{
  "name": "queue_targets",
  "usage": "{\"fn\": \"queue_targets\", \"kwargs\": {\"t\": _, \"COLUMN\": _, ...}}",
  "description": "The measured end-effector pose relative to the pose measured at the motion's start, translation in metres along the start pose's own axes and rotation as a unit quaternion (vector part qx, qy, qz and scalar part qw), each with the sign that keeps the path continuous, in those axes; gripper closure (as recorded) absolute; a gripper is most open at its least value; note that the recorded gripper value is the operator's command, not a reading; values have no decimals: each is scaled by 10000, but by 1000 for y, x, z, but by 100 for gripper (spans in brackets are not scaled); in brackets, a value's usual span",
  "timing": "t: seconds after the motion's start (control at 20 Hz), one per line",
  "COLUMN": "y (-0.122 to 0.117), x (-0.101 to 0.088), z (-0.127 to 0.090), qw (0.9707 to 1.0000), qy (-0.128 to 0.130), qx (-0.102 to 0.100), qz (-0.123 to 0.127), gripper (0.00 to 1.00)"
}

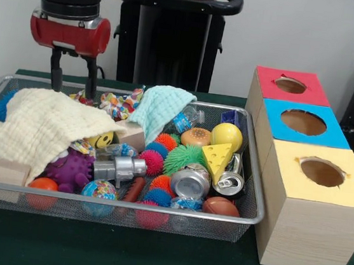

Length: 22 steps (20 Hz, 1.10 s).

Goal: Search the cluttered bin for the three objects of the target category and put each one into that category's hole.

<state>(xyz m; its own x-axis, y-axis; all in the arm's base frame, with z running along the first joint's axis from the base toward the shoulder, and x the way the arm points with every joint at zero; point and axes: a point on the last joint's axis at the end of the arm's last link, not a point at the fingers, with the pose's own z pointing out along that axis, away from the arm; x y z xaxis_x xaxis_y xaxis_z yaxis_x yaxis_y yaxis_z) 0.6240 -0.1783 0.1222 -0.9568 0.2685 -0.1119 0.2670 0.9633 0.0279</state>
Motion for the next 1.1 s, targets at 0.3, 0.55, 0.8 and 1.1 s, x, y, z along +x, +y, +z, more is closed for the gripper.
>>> {"fn": "queue_targets", "kwargs": {"t": 0.3, "y": -11, "x": 2, "z": 4, "qw": 10000, "qy": -1, "qx": 26, "qz": -31, "gripper": 0}}
{"fn": "queue_targets", "kwargs": {"t": 0.55, "y": -25, "x": 3, "z": 9, "qw": 10000, "qy": -3, "qx": 38, "qz": -4, "gripper": 0}}
{"fn": "queue_targets", "kwargs": {"t": 0.8, "y": -37, "x": 6, "z": 21, "qw": 10000, "qy": 31, "qx": 22, "qz": -15, "gripper": 0}}
{"fn": "queue_targets", "kwargs": {"t": 1.1, "y": -58, "x": 15, "z": 40, "qw": 9999, "qy": 125, "qx": 38, "qz": -1, "gripper": 0}}
